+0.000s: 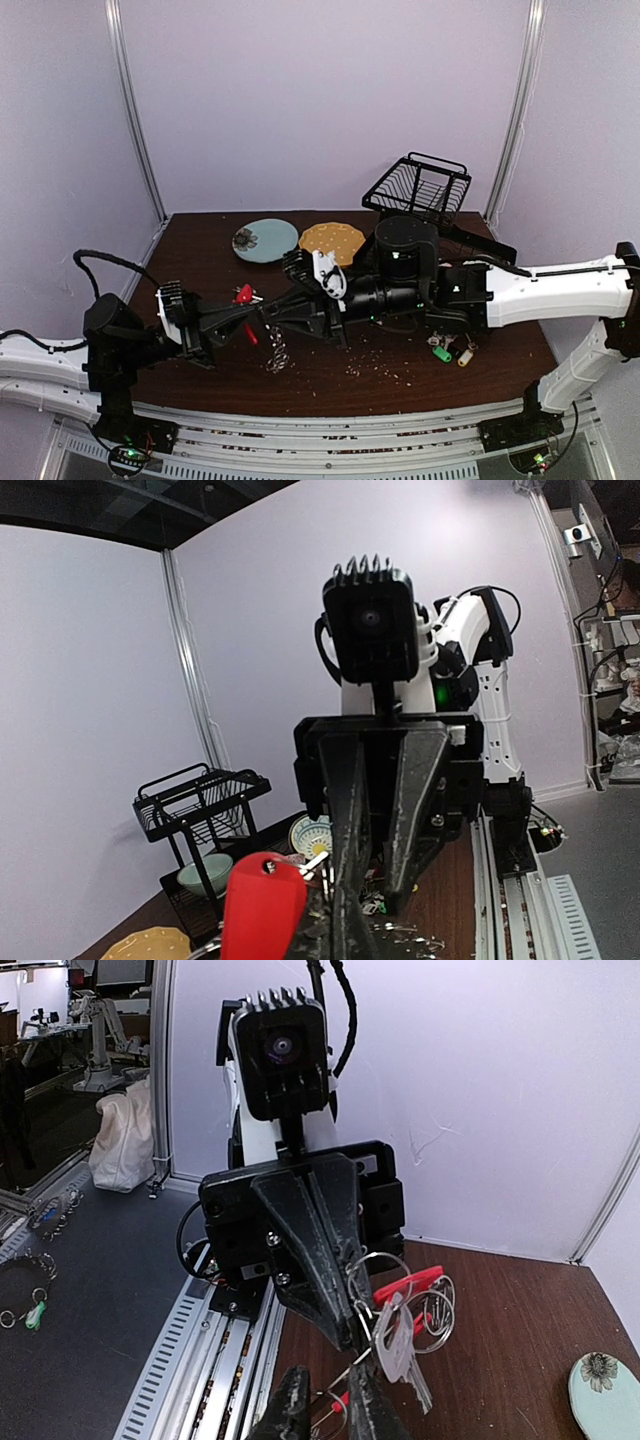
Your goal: Put the keys on the keyring
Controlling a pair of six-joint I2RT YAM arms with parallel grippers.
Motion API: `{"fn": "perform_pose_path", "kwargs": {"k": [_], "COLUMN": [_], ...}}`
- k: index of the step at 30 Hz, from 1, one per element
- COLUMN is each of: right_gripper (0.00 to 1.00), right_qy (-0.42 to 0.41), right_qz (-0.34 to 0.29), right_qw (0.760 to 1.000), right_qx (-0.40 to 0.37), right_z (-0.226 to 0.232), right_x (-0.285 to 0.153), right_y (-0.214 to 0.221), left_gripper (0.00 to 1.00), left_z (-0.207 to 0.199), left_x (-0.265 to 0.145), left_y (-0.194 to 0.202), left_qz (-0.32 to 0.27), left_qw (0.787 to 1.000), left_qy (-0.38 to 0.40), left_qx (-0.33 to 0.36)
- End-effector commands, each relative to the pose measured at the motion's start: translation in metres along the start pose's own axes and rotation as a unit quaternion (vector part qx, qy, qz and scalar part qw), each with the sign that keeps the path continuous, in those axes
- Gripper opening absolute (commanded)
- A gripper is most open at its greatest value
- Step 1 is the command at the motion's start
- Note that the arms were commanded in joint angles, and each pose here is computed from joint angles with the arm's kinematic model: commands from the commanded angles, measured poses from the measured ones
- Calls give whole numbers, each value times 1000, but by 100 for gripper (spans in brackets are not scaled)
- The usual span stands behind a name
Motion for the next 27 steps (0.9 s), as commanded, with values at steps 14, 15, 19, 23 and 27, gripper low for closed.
{"fn": "perform_pose_path", "kwargs": {"k": [14, 15, 19, 23, 27], "right_gripper": [18, 18, 17, 14, 15], "right_qy": [43, 43, 30, 1, 8], "right_qz": [16, 13, 2, -20, -9], "right_qw": [999, 999, 999, 1000, 1000], "right_qx": [-17, -18, -21, -20, -16], "right_z": [-20, -21, -19, -12, -12], "right_x": [-4, -4, -1, 2, 1], "right_y": [-8, -10, -14, -21, -16], "left_gripper": [0, 0, 0, 0, 0], "left_z": [-5, -6, -5, -3, -1], "left_x": [-3, -3, -2, -2, -5], "left_y": [-21, -20, -18, -17, -23], "left_qz": [-42, -40, -35, -34, -48], "left_qw": [999, 999, 999, 999, 999], "left_qy": [11, 13, 11, 5, -2], "left_qx": [5, 3, 1, -1, -3]}}
Point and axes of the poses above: each gripper's point midway between its finger pads, its own x axis out along the fingers, its own z axis along the line the jaws close on, y = z × x, the point moved 2 cm from there along -x, back along the fingers, and after that the axes turned 15 degrees about -x, right-handed, at the moved point
